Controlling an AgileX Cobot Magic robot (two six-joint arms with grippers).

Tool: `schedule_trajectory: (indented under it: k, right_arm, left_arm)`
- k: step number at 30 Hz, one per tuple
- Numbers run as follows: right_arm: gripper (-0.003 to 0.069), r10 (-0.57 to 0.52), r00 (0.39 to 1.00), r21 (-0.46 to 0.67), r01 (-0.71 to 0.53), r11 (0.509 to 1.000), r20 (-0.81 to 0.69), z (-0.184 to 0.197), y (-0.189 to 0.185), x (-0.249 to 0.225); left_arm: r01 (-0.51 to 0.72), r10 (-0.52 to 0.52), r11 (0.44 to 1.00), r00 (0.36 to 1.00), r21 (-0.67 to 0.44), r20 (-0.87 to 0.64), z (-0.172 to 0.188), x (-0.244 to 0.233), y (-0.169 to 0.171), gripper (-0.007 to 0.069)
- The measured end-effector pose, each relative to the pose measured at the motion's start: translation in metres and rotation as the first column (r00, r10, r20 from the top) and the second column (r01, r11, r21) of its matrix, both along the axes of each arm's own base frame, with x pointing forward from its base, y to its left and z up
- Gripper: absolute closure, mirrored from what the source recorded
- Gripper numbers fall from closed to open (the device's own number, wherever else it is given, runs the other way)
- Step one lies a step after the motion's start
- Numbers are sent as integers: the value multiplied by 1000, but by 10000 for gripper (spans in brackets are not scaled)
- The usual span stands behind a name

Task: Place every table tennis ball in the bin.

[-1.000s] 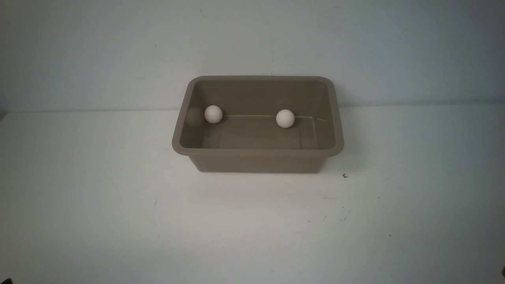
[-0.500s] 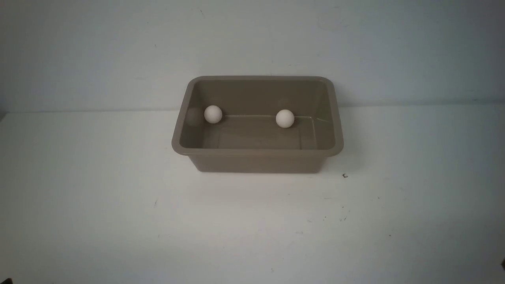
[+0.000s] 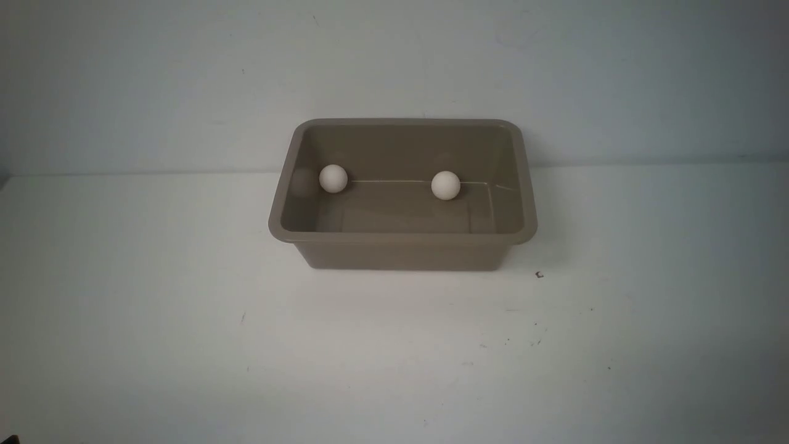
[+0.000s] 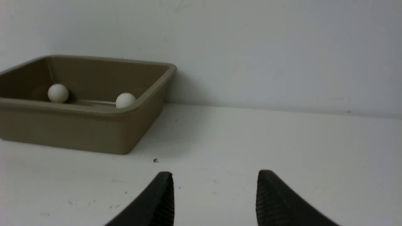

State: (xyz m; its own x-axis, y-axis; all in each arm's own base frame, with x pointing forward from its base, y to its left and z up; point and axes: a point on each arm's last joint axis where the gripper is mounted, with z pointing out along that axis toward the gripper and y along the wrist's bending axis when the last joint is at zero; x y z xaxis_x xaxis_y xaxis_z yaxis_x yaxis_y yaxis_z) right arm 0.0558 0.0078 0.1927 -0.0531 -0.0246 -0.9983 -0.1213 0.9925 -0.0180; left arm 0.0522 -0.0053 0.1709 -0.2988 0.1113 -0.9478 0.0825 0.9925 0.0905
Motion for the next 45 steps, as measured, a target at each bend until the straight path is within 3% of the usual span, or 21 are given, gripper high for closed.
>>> schedule_trajectory:
  k: [6,7,9,19,33,45]
  right_arm:
    - [323,-37,999,71,36,997,11,2,-3,0]
    - [323,2,1000,96,-3,995,12,2,-3,0]
    - [323,-46,999,109,45,993,7,2,-4,0]
    - [323,-40,992,24,44,999,-120,-11,-4,-1]
    - [323,0,992,-113,-14,994,-125,-12,-2,-1]
    - [323,52,989,-53,-60,997,-135,-12,1,-2]
  left_arm:
    - [0,0,1000,1000,0,0,0,0,0,220]
    - [0,0,1000,1000,0,0,0,0,0,220]
    - [0,0,1000,1000,0,0,0,0,0,220]
    - [0,0,1000,1000,1,0,0,0,0,220]
    - [0,0,1000,1000,1,0,0,0,0,220]
    - [0,0,1000,1000,1,0,0,0,0,220]
